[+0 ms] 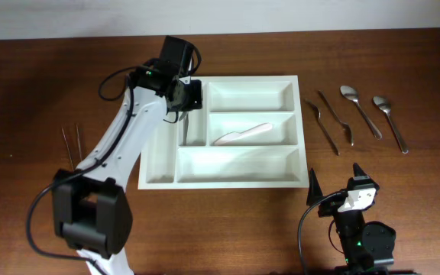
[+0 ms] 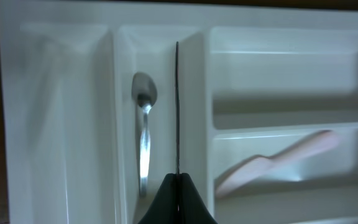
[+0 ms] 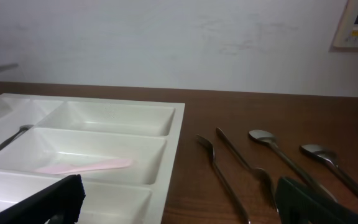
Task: Pack container
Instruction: 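Drop the teaspoon into the narrow left compartment beside the spoon, then reach the left gripper to the metal chopsticks and grasp them, then place the chopsticks into the tray's leftmost compartment and release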
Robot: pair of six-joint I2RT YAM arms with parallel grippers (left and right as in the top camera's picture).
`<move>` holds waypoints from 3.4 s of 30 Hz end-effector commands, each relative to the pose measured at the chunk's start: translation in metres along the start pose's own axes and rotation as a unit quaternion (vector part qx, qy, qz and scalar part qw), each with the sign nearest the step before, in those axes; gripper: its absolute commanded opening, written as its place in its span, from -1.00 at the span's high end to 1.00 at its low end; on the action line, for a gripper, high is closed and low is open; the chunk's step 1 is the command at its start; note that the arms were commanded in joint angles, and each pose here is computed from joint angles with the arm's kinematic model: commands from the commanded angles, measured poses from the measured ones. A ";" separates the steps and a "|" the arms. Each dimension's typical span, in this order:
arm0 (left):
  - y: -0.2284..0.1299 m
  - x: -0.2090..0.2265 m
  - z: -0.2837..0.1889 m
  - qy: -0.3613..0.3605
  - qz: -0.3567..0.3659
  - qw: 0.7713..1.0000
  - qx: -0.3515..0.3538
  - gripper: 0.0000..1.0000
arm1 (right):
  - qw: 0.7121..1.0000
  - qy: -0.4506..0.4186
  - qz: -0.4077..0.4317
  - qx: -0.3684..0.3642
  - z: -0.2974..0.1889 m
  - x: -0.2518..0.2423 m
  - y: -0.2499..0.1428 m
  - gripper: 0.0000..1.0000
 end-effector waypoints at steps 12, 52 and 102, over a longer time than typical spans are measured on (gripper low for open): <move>-0.017 0.011 0.060 0.034 -0.019 0.998 0.048 0.08 | 1.000 -0.008 0.001 0.001 0.000 -0.003 -0.002 -0.98; -0.034 0.294 0.000 0.208 -0.179 0.948 0.161 -0.04 | 1.000 -0.008 0.001 0.001 0.000 -0.003 -0.002 -0.97; 0.023 0.178 -0.050 0.080 -0.097 0.992 0.019 0.96 | 1.000 -0.008 0.001 0.001 0.000 -0.003 -0.002 -0.98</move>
Point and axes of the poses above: each gripper's point midway between its finger pads, its own z axis out along the fingers, its own x axis along the line the jaws close on, y = z × x, the point moved 1 cm from there along -z, back along the fingers, and after that the axes turned 10 degrees about -z, right-handed, at the moved point
